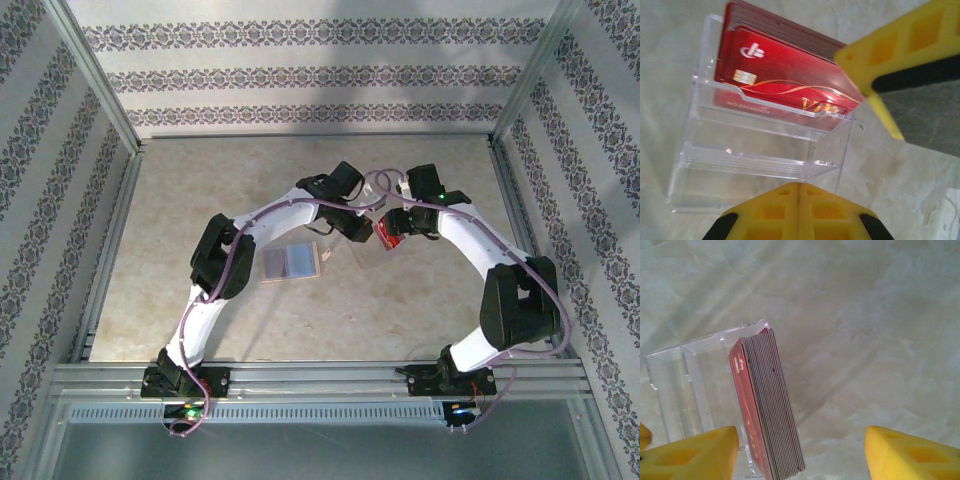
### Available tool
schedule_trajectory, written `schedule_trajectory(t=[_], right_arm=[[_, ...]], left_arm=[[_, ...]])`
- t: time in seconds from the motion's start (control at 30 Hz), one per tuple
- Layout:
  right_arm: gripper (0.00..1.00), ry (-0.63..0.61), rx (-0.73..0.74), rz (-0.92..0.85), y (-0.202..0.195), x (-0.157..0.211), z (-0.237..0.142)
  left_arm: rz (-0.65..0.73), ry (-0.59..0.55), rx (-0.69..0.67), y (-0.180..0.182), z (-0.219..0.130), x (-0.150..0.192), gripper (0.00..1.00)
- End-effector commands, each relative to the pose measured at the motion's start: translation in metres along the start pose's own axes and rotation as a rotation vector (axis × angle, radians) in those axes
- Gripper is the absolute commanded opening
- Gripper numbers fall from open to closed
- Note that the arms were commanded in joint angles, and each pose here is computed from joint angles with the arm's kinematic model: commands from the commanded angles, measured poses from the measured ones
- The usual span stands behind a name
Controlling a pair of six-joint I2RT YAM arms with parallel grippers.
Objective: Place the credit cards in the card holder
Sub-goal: Pick up the credit card from the storage box.
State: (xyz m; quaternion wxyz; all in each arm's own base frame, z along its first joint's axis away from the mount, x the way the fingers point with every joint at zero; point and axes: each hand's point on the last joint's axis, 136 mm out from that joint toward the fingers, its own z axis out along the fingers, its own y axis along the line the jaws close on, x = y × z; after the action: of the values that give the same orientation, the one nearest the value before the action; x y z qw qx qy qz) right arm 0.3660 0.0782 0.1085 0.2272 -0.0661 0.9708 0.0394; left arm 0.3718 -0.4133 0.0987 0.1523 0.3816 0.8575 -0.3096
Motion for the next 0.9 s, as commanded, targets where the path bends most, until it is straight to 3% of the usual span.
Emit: schedule_trajectory(t=[0.0, 0.6, 0.87], right_arm=[[0.66, 0.007, 0.004, 0.014, -0.008, -0.001, 0.008], [0.65, 0.054, -0.070, 0.013, 0.005, 0.006, 0.022], [0.65, 0.094, -0.023, -0.018, 0.004, 0.014, 0.029]], left_arm=[[-0.047, 0.047, -0.004, 0.006, 0.011, 0.009, 0.00], [-0.099, 0.176, -0.047, 0.034, 0.042, 0.056, 0.00], [-0.103, 0.185, -0.048, 0.034, 0.042, 0.060, 0.00]])
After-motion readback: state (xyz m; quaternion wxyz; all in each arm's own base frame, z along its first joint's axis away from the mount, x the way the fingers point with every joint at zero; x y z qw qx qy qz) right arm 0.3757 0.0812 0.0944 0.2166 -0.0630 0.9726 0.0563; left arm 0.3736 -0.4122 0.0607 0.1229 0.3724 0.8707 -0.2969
